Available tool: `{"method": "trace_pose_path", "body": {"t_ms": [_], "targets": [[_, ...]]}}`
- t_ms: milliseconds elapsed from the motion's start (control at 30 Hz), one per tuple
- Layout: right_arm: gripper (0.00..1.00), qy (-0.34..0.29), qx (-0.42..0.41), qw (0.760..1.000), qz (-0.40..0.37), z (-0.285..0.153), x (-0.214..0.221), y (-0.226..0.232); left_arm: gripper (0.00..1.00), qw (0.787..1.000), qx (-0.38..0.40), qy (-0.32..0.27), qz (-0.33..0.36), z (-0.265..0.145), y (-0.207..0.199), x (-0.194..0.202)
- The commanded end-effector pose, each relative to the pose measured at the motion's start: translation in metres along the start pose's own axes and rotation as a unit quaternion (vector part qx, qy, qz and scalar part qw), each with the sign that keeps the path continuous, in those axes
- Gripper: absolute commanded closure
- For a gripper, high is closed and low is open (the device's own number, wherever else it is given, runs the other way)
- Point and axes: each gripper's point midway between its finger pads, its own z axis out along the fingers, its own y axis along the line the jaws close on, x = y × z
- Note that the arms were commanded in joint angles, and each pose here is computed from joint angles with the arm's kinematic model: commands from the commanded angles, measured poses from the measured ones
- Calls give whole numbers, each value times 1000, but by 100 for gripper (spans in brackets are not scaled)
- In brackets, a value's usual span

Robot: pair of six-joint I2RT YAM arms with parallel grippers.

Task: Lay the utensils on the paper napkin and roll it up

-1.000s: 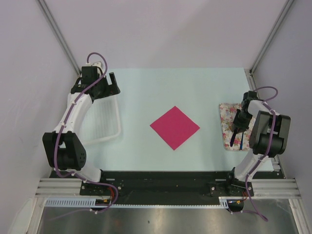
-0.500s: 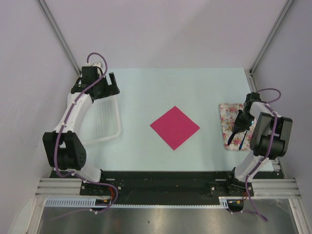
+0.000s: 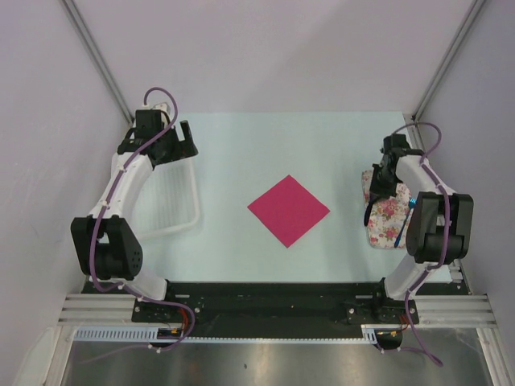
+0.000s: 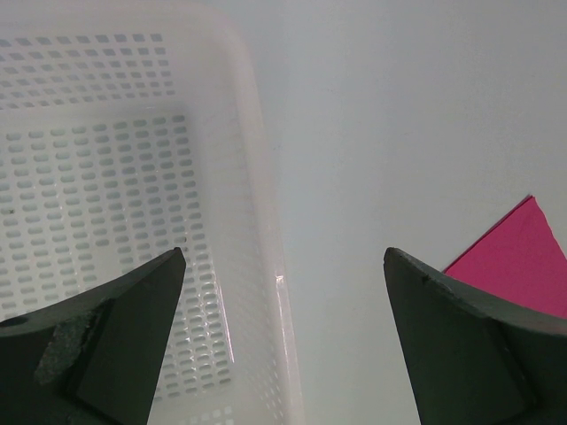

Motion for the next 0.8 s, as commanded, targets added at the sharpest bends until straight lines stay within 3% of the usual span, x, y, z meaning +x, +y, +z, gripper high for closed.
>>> {"method": "trace_pose_path", "body": {"t_ms": [0, 200, 367, 600, 767], "targets": [[100, -51, -40, 997, -53, -37, -28, 59, 0, 1000, 1, -6, -1, -2, -3, -4], [100, -84, -119, 985, -91, -57, -46, 164, 0, 1000, -7, -1, -5, -1, 0, -1], [100, -75, -166, 977, -113, -53, -42, 239, 0, 1000, -23, 10, 4, -6, 7, 8], [100, -50, -169, 976, -125, -22, -25, 289, 0, 999, -28, 20, 3, -7, 10, 16], [100, -34, -151, 979, -133, -2, -9, 297, 0, 999, -25, 26, -2, -4, 9, 19]]}}
